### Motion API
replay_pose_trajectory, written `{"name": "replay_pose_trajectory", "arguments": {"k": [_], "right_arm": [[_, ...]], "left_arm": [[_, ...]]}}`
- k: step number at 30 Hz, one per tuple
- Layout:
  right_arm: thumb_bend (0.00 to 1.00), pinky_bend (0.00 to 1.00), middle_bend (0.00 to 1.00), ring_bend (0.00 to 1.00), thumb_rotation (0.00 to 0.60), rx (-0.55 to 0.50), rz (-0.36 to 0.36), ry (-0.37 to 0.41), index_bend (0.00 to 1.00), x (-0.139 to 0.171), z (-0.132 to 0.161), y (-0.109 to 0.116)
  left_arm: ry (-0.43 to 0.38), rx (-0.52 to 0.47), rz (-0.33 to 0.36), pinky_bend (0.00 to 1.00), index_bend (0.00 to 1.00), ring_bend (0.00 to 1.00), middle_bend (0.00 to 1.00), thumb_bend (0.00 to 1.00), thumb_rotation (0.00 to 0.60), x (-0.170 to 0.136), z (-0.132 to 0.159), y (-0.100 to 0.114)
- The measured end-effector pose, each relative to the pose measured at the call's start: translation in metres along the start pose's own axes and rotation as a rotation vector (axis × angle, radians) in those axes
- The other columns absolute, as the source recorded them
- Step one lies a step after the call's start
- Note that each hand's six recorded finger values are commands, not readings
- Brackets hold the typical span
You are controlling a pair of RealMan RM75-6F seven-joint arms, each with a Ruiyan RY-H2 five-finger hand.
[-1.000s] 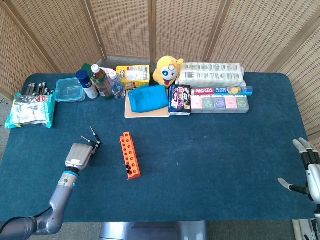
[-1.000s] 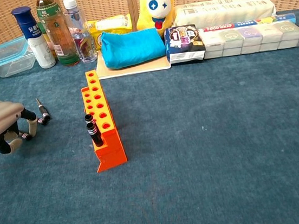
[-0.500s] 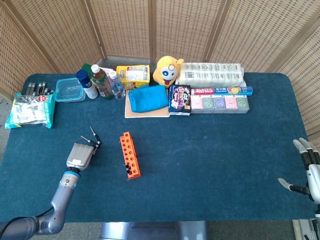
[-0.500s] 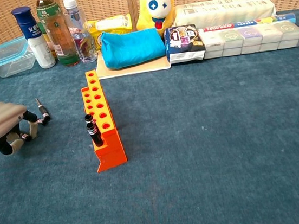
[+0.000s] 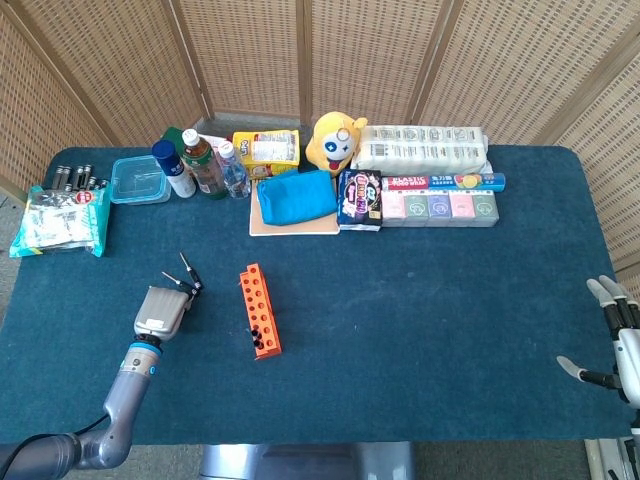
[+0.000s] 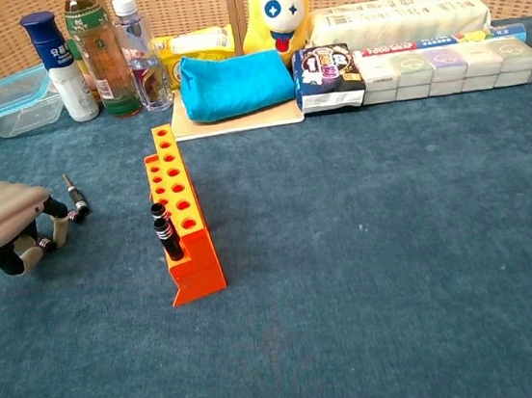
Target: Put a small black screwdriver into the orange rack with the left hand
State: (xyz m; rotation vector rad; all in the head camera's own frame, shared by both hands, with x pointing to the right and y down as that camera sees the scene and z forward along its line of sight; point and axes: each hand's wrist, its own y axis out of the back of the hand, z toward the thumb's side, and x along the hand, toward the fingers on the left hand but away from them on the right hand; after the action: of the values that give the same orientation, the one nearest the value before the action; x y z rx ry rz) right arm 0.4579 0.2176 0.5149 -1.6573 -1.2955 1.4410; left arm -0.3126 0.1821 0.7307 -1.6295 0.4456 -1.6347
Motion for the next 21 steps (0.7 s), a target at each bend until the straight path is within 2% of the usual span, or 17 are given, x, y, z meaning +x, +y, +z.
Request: {"name": "replay_pose_trajectory", "arguments": {"k": [8, 21], "right_arm": [[0.00, 0.08, 0.03, 0.04, 0.600, -0.001, 0.002, 0.001, 0.01, 0.000, 0.000, 0.000], [0.00, 0.08, 0.03, 0.04, 0.600, 0.004, 0.009, 0.001, 0.01, 0.000, 0.001, -0.002]], "left_arm": [[0.001, -0.021, 0.008, 1.00, 0.62, 1.00, 1.00, 0.45, 0.600, -0.002, -0.001, 0.004], [-0.001, -0.071, 0.049, 1.00, 0.62, 1.00, 1.00, 0.45, 0.600, -0.014, -0.013, 0.027]]}}
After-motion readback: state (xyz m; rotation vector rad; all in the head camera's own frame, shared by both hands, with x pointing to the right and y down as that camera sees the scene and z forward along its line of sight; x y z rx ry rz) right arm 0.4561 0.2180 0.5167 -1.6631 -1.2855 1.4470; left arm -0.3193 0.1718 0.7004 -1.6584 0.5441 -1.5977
